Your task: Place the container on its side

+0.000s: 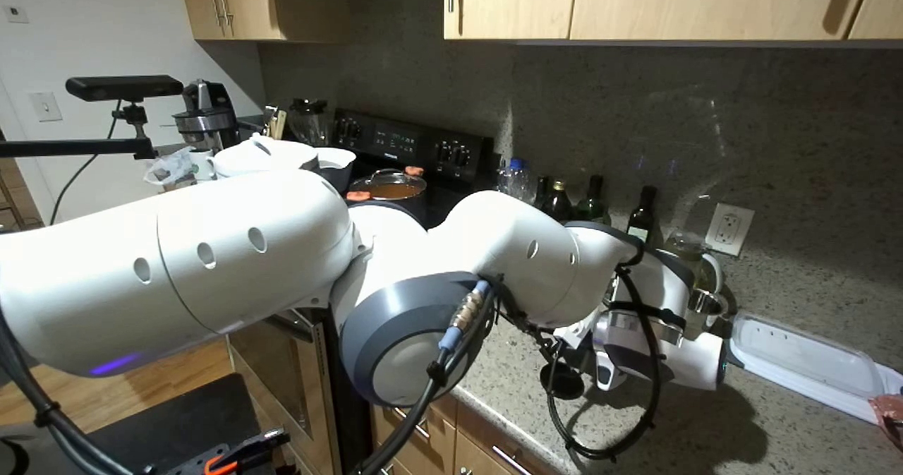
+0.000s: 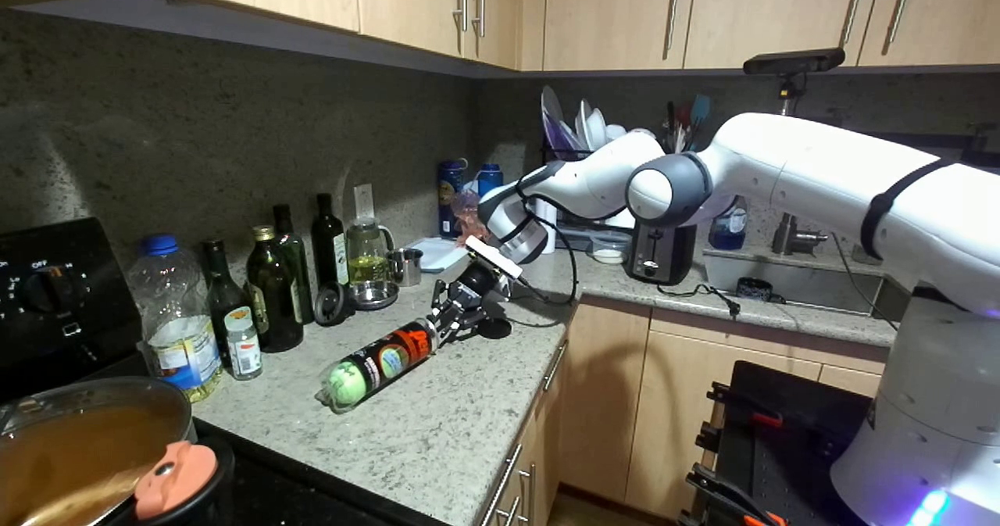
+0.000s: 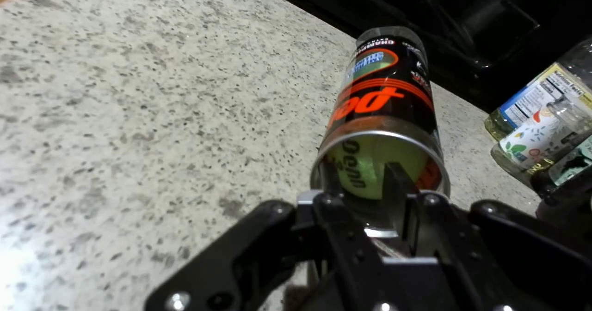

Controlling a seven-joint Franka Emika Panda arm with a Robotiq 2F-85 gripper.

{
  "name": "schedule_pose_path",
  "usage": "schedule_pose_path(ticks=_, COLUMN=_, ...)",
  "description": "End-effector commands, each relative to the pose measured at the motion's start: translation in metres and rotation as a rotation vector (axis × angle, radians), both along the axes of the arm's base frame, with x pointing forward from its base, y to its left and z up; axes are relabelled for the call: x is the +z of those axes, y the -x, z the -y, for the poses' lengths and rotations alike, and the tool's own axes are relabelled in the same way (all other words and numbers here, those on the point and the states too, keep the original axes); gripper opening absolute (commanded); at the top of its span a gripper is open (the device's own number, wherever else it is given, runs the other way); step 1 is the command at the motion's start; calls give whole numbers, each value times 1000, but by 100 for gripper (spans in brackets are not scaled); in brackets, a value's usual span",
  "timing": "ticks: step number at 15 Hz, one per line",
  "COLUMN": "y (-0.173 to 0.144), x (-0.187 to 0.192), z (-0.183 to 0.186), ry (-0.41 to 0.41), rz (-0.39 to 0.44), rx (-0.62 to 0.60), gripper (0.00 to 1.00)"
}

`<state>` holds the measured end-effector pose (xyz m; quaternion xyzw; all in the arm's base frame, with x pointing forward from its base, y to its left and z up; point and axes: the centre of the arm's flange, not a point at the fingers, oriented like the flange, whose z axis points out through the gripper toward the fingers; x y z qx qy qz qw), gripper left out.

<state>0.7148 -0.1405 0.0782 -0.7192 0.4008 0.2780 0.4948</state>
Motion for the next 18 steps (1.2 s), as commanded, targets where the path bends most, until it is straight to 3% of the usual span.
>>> schedule_pose_path(ticks=1, y=6, x=25, z=-3, ry=58, rz=26, rx=-10, gripper=35)
schedule_pose_path(ticks=6, y=3, x=47, z=-2, ry=125, rz=65, rx=-28, gripper=42)
schedule_pose_path(ticks=9, y=3, x=58, z=-5, ry=170, rz=79, rx=-30, gripper=59)
schedule_pose_path(ticks=10, y=4, x=63, z=-7, ry=186, rz=87, rx=-26, gripper=77)
schedule_pose_path(ticks=13, y=5, x=78, z=-19, ry=228, rz=126, rx=1, gripper=87)
schedule_pose_path(ticks=14, y=6, x=84, z=-25, ry=242, rz=141, rx=13, gripper=95)
schedule_pose_path(ticks=18, y=8, x=104, z=-49, ry=294, rz=205, rx=63, gripper=100)
